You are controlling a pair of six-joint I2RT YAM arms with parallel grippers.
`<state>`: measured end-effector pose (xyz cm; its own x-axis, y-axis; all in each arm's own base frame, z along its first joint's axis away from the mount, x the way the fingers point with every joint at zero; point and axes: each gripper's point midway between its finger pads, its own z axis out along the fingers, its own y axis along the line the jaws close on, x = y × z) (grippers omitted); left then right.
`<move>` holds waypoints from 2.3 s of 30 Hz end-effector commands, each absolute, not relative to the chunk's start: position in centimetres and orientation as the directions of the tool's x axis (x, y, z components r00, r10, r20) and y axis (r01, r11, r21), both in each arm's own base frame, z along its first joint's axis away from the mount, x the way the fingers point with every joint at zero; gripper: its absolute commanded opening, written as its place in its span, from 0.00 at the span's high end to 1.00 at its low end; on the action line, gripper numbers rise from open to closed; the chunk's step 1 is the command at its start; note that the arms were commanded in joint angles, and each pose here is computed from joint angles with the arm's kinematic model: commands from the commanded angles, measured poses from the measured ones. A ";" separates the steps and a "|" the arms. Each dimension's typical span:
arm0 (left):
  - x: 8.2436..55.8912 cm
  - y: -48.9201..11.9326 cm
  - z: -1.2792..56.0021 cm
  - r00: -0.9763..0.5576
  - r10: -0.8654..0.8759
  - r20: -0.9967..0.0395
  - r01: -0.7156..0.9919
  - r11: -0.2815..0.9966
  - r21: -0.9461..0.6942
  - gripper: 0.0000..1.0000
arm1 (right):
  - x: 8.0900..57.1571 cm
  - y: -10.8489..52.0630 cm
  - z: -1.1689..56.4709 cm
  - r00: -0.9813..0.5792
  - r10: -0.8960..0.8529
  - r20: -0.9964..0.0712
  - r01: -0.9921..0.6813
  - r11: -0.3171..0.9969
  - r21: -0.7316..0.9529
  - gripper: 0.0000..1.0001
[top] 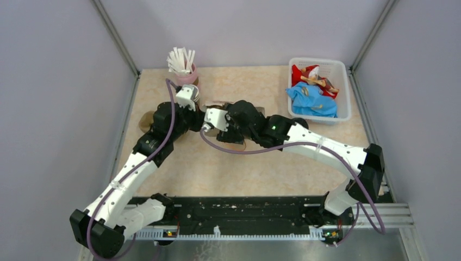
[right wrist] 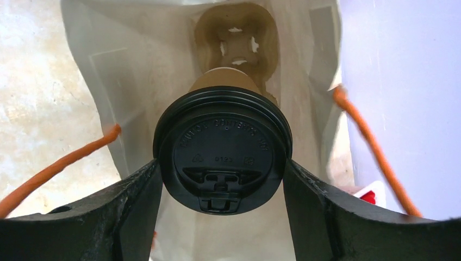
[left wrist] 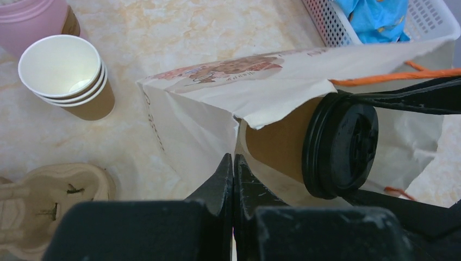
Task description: Pack the takeout coffee
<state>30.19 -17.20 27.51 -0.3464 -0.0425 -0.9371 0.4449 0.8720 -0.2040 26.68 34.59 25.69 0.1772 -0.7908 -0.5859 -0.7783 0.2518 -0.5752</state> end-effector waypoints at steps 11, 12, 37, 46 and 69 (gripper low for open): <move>28.7 -17.1 26.5 -0.307 -0.070 -0.949 0.471 0.856 -0.215 1.00 | 26.6 36.8 23.3 0.350 -0.754 -0.556 -0.787 0.085 -0.611 0.41; 28.7 -17.0 26.4 -0.308 -0.073 -0.949 0.466 0.858 -0.217 1.00 | 26.5 36.9 22.9 0.361 -0.755 -0.548 -0.791 0.063 -0.609 0.41; 27.9 -16.0 23.1 -0.378 -0.104 -0.920 0.392 0.882 -0.261 1.00 | 31.1 33.5 21.3 0.372 -0.875 -0.311 -0.759 -0.095 -0.644 0.39; 27.4 -16.8 22.5 -0.431 -0.121 -0.894 0.403 0.861 -0.311 1.00 | 34.6 32.6 20.0 0.369 -0.916 -0.159 -0.649 -0.132 -0.749 0.39; 27.1 -17.1 22.8 -0.447 -0.133 -0.885 0.404 0.852 -0.332 1.00 | 37.7 31.7 19.2 0.381 -0.907 -0.178 -0.624 -0.110 -0.774 0.39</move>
